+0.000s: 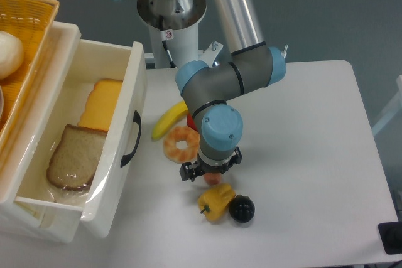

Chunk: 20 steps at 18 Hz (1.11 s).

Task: Pick up the egg
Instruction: 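Close the gripper fingers around the small brown egg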

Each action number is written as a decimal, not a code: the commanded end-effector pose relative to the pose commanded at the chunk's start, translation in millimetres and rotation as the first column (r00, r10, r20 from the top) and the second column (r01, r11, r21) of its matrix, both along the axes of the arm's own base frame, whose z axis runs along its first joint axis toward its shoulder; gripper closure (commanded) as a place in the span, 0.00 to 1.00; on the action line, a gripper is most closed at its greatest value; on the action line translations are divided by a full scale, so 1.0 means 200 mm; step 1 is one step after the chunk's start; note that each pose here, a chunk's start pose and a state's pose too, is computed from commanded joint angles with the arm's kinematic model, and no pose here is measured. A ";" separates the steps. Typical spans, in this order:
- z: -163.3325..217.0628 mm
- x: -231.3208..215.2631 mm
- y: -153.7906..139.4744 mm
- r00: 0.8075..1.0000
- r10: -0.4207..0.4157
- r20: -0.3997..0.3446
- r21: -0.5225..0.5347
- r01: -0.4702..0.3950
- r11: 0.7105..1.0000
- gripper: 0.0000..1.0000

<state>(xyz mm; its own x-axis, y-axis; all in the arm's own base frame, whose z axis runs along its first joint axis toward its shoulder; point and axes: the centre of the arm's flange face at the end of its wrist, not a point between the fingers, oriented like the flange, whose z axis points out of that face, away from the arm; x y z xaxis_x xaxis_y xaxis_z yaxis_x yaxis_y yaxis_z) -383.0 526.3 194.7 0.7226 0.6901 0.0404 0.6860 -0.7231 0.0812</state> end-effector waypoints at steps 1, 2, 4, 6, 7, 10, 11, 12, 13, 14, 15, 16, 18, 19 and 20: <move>0.00 0.00 0.00 1.000 0.000 0.001 -0.001 0.000 1.000 0.00; 0.00 0.00 0.00 1.000 0.000 0.001 -0.001 0.000 1.000 0.00; -0.01 0.00 0.00 1.000 0.000 0.002 -0.002 0.000 1.000 0.00; -0.01 0.00 0.00 1.000 0.002 0.003 -0.001 -0.002 1.000 0.00; -0.01 0.00 0.00 1.000 0.000 0.002 -0.002 0.000 1.000 0.00; -0.01 0.00 0.00 1.000 -0.001 0.005 -0.002 0.001 1.000 0.01; -0.01 -0.01 0.00 1.000 0.000 0.003 -0.001 0.000 1.000 0.02; -0.01 0.00 0.00 1.000 -0.004 0.002 0.000 0.004 1.000 0.04; -0.02 0.00 0.00 1.000 -0.006 0.002 -0.002 0.006 1.000 0.07; -0.01 0.00 0.00 1.000 -0.006 0.000 0.000 0.006 1.000 0.08; 0.00 -0.01 0.01 1.000 -0.006 -0.001 0.001 0.006 1.000 0.10; 0.00 -0.01 0.01 1.000 -0.008 -0.001 0.002 0.008 1.000 0.12; -0.01 -0.01 0.01 1.000 -0.008 0.000 0.001 0.008 1.000 0.12; -0.02 -0.01 0.01 1.000 -0.009 0.003 -0.001 0.009 1.000 0.12; -0.03 -0.01 0.01 1.000 -0.009 0.003 -0.006 0.009 1.000 0.12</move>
